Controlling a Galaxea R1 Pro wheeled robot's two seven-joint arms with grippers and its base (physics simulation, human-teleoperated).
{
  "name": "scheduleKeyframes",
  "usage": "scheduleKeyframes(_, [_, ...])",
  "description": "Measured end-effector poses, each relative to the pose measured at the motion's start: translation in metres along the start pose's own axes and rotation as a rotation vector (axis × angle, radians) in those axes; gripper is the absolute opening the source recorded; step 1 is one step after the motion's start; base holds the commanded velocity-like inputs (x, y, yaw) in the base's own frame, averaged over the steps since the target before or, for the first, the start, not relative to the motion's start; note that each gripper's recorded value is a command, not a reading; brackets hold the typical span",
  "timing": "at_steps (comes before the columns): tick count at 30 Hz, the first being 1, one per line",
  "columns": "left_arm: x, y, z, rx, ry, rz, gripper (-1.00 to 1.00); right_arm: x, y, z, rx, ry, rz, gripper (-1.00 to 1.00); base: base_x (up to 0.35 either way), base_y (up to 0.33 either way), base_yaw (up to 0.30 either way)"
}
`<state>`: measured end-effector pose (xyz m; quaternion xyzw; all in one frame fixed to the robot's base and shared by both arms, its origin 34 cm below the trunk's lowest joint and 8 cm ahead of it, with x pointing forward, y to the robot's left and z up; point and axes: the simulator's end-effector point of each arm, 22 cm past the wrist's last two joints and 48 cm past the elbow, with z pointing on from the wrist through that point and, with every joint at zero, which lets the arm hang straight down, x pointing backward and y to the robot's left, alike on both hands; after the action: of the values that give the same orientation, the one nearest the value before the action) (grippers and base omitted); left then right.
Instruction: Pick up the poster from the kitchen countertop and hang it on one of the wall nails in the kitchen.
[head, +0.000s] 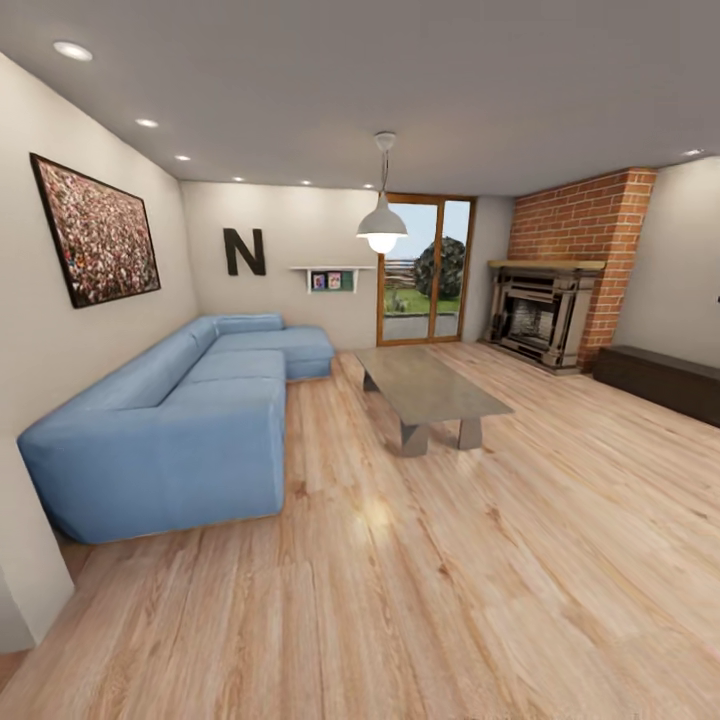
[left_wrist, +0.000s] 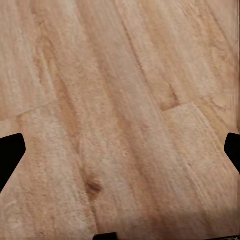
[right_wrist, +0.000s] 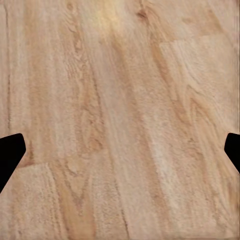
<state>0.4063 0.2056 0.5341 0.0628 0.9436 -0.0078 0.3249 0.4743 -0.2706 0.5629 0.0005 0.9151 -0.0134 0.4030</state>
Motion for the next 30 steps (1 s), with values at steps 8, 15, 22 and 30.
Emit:
scheduleKeyframes(8, [-0.0030,0.0004,-0.0003,-0.001,-0.008,0.000,1.00,-0.0031,-0.0003,-0.0003,0.001,-0.007,0.000,1.00,0.010,0.000,-0.271])
scheduleKeyframes(15, [-0.0056,0.0010,-0.0006,-0.002,-0.015,0.000,1.00,-0.0058,-0.0002,-0.0006,0.001,-0.014,0.000,1.00,0.064,0.000,-0.271])
scheduleKeyframes(22, [-0.0085,0.0016,-0.0009,-0.004,-0.023,-0.001,1.00,-0.0082,-0.0001,-0.0010,0.001,-0.019,0.000,1.00,0.161,-0.090,-0.222])
scheduleKeyframes(30, [-0.0062,0.0015,-0.0008,-0.004,-0.018,-0.001,1.00,-0.0063,0.0000,-0.0007,0.000,-0.015,-0.001,1.00,0.236,-0.180,-0.031])
